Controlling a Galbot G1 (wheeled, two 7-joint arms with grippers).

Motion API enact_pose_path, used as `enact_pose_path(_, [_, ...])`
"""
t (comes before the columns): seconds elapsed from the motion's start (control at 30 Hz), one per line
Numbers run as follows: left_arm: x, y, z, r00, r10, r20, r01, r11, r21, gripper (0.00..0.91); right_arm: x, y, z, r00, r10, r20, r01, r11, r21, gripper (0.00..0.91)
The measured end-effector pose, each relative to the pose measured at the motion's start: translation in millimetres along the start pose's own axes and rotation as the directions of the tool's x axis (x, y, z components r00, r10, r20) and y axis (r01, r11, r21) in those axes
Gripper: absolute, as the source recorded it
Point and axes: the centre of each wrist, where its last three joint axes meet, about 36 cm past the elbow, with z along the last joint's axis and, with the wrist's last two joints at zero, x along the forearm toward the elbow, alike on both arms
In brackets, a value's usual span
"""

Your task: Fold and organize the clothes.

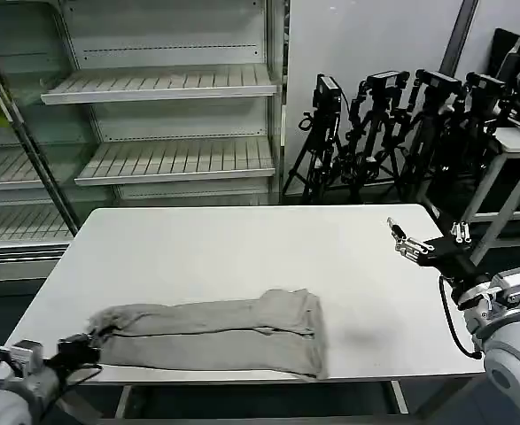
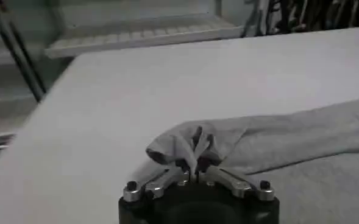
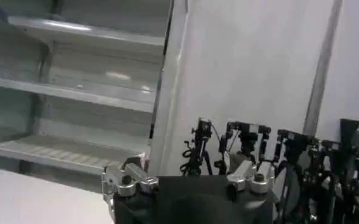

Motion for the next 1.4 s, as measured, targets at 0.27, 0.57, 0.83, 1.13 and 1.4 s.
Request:
enact_pose_path(0.27, [25.2,37.5,-22.0,0.993,-0.113,0.022,0.114,0.991,-0.07,0.04,-6.2,2.6,1.7,1.0,-0.01,0.003,0.01,1.0,-0.009,0.907])
enact_pose_path(0.57, [42.6,23.2,-41.6,0.995,-0.082,0.063,0.087,0.993,-0.085,0.05,-8.5,-3.4,6.1,1.0,0.0,-0.018,0.0,1.0,0.017,0.907])
enact_pose_path(0.83, [41.2,-16.7,-60.7,0.991,0.085,0.105,-0.078,0.994,-0.074,0.05,-13.4,-12.5,11.9,0.998,0.022,-0.052,-0.018,0.997,0.073,0.907])
enact_pose_path(1.13, [30.2,-61.9,-71.9,0.949,0.295,0.115,-0.292,0.956,-0.038,0.05,-15.5,-25.9,21.4,0.993,0.07,-0.094,-0.059,0.991,0.117,0.907])
enact_pose_path(1.4, [15.2,-96.5,-80.0,0.894,0.427,0.135,-0.427,0.904,-0.024,0.05,-13.8,-35.3,30.4,0.987,0.108,-0.121,-0.093,0.988,0.125,0.907])
